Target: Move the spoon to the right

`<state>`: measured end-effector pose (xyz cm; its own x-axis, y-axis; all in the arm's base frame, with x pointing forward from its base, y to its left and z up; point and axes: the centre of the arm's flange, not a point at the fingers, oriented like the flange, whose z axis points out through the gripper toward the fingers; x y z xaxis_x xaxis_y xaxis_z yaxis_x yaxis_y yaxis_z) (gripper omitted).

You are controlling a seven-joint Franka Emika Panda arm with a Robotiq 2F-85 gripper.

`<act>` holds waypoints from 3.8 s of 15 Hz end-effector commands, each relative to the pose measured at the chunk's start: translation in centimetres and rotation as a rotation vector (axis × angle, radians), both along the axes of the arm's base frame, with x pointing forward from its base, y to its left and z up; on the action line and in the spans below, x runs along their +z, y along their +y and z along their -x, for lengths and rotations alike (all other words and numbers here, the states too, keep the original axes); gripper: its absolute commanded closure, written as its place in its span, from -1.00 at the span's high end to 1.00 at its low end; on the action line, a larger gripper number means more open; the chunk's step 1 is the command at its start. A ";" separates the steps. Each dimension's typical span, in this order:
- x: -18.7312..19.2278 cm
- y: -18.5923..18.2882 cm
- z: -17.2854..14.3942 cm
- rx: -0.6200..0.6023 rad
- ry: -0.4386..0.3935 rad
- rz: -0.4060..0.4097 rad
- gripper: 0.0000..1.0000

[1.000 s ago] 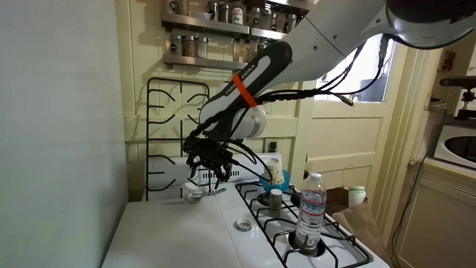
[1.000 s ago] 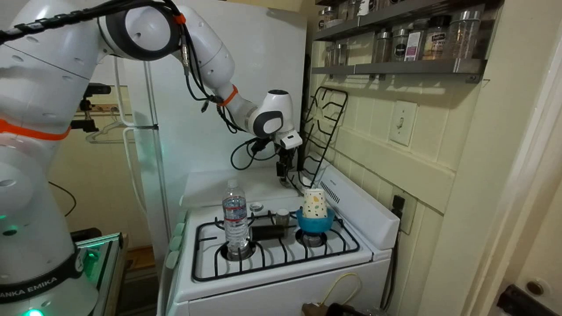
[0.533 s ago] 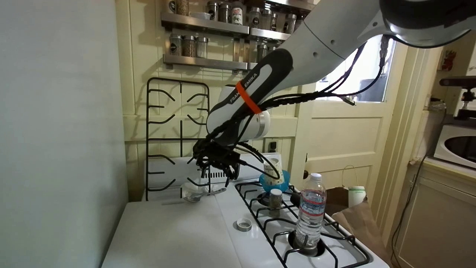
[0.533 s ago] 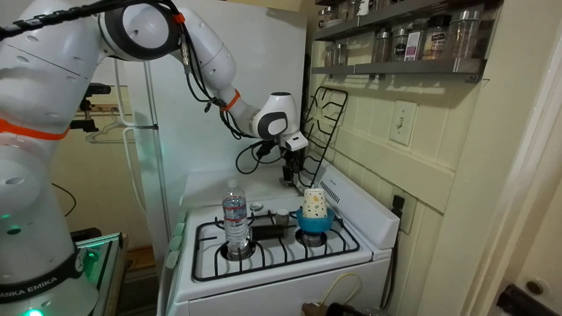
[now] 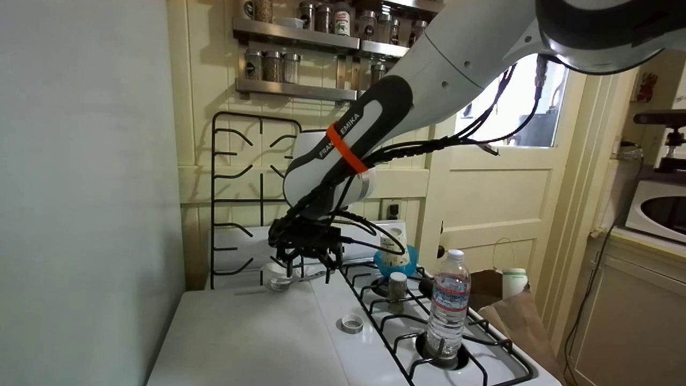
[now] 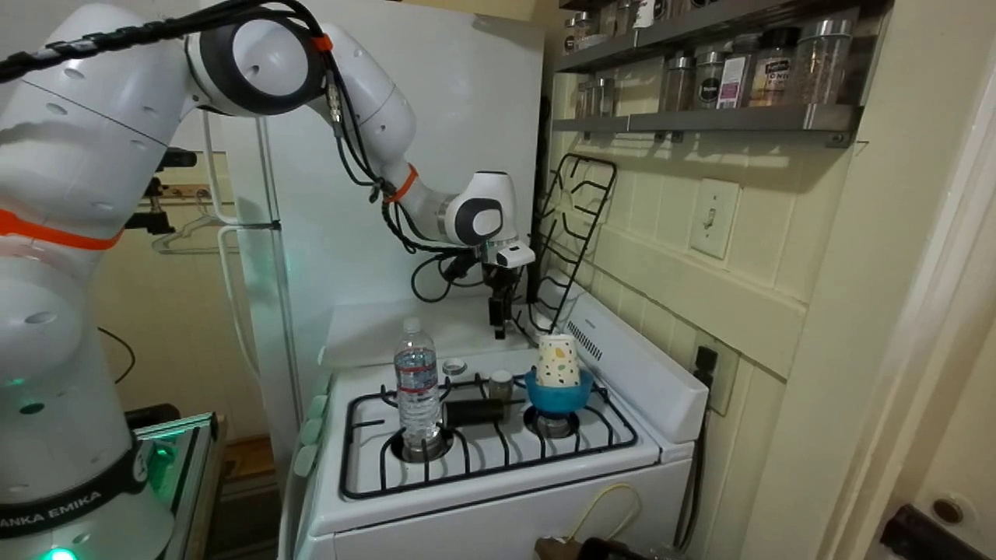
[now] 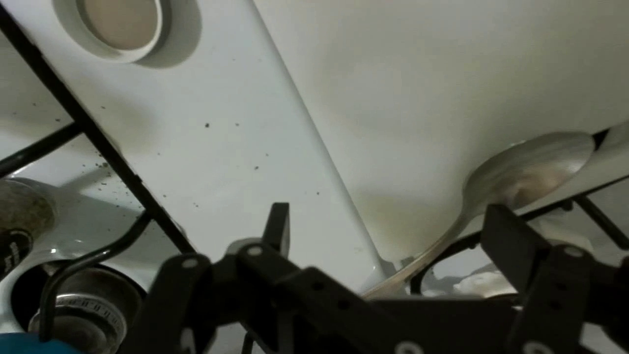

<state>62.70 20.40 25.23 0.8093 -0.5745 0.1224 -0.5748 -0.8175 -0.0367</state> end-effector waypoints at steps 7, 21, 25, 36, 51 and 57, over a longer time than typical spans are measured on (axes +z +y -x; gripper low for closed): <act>0.2 3.3 -2.8 -0.025 -0.010 0.076 0.96; -1.0 4.3 -4.3 -0.150 -0.009 0.087 0.77; -1.1 4.3 -5.1 -0.177 -0.013 0.086 0.79; -3.3 4.9 -6.5 -0.198 -0.002 0.094 -0.04; 1.2 2.6 -2.3 -0.206 0.036 0.013 -0.96; 3.6 -1.6 3.0 -0.251 0.117 0.054 -0.96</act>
